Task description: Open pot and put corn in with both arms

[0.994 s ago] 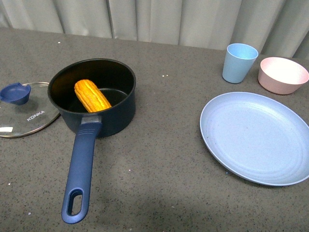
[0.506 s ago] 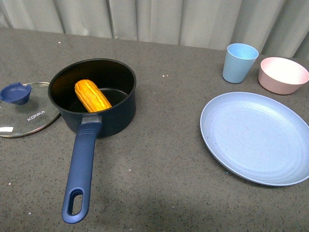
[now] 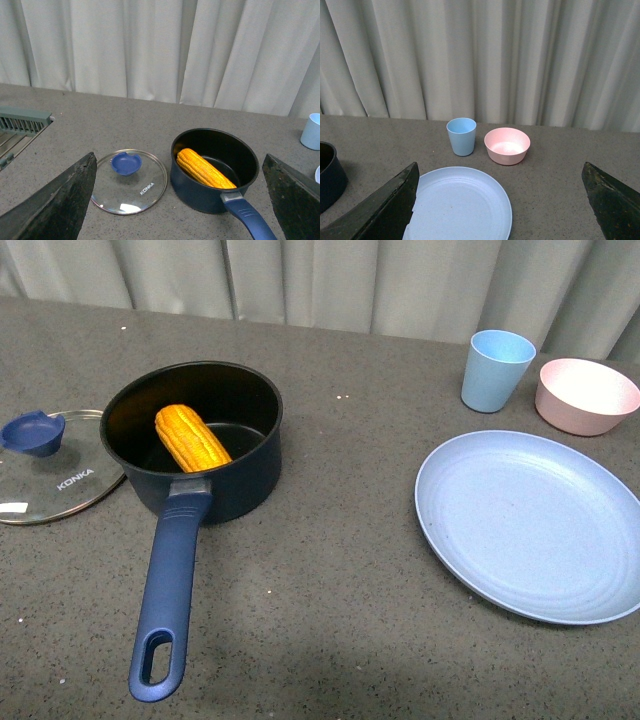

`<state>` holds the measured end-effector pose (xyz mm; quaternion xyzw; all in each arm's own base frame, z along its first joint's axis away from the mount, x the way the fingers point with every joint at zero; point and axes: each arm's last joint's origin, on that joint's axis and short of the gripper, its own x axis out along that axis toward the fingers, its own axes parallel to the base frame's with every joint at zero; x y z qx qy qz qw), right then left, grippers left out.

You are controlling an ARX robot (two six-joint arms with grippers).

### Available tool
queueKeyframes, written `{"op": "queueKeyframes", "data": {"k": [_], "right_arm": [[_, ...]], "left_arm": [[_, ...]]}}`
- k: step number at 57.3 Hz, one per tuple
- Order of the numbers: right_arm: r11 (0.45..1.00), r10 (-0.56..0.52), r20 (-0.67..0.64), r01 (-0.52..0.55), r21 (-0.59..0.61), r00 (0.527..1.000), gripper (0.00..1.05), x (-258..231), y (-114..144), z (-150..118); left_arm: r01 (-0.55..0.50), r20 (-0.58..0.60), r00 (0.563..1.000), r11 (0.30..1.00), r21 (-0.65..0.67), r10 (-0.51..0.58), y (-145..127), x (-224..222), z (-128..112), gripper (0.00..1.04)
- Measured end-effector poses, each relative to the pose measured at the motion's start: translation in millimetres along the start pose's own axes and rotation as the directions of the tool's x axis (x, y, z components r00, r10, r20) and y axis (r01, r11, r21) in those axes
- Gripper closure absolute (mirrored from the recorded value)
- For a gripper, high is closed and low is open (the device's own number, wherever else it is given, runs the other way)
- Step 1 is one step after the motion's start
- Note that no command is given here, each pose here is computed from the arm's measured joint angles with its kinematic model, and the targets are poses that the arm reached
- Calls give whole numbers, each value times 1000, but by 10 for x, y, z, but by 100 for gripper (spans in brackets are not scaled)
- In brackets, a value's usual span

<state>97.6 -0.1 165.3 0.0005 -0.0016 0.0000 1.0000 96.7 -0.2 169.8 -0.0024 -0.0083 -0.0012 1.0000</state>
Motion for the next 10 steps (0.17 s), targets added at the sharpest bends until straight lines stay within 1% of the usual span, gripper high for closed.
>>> {"op": "queueKeyframes", "data": {"k": [10], "right_arm": [[1000,0,0,0,0,1000,9,0,0,0]], "left_arm": [[0,0,1000,1000,0,0,0,0,0,7]]}}
